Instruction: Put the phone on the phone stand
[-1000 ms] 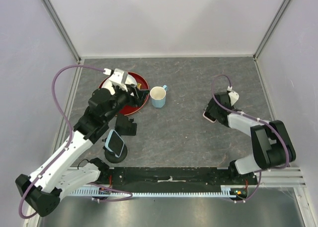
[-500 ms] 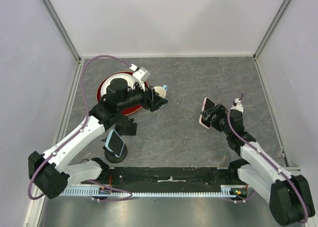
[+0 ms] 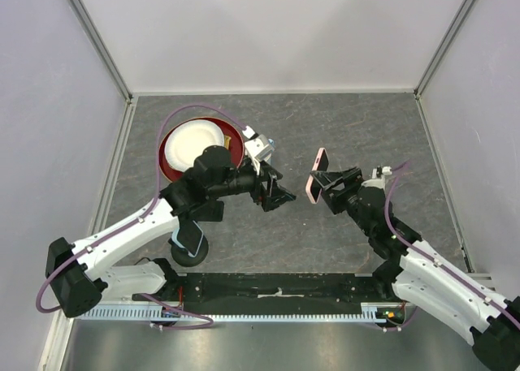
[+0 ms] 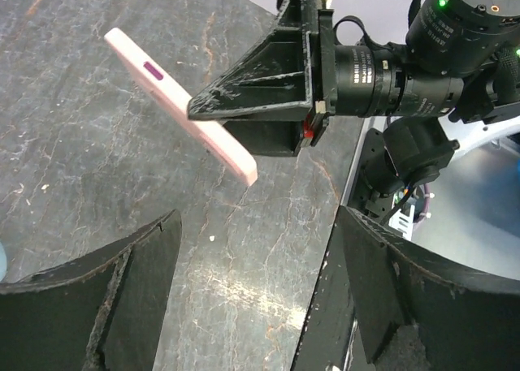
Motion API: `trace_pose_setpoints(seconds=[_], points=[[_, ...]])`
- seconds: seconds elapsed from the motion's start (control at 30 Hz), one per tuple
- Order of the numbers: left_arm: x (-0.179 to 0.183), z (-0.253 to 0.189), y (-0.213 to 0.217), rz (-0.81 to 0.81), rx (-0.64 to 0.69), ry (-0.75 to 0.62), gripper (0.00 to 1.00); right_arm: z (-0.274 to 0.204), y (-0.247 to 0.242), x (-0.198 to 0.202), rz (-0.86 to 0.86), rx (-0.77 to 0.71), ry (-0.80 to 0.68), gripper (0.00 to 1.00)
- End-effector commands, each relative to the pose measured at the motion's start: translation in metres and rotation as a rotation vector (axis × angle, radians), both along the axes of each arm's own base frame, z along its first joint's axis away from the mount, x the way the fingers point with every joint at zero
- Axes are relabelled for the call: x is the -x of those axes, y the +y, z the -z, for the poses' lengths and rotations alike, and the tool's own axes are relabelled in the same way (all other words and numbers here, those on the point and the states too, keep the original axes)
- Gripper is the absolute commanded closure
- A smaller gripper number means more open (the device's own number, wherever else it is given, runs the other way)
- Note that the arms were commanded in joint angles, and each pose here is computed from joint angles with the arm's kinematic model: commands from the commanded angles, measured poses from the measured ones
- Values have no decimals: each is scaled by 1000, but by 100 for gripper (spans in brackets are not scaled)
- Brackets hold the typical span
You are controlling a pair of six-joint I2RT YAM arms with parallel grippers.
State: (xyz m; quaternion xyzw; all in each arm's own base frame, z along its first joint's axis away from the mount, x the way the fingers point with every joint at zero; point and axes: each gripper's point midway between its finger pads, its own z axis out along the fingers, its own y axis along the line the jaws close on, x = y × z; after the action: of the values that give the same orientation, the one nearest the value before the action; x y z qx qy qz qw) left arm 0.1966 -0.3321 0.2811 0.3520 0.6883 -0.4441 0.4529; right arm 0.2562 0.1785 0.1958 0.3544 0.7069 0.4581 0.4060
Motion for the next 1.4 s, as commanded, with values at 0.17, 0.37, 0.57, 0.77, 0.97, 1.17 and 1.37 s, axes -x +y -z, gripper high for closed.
trace_pose_setpoints(seconds=[0.17,0.37,0.57,0.77,0.97,1.17,1.37], points=[[-5,-2,-7,-54,-14,-140,21,-75,36,-2,77,-254,-89,100],[-8,6,-9,-61,-49,-139,29,-92,62,5,63,-285,-109,100],[-9,15,-10,-74,-89,-138,29,-108,76,14,45,-317,-134,100],[-16,15,-4,-126,-109,-148,58,-117,92,27,8,-302,-145,100],[-21,4,8,-186,-97,-188,98,-106,98,34,-49,-168,-180,58],[-16,1,9,-161,-103,-185,98,-80,84,44,-177,295,-302,2],[5,-4,3,-29,-121,-172,98,-50,43,68,-376,721,-398,2]])
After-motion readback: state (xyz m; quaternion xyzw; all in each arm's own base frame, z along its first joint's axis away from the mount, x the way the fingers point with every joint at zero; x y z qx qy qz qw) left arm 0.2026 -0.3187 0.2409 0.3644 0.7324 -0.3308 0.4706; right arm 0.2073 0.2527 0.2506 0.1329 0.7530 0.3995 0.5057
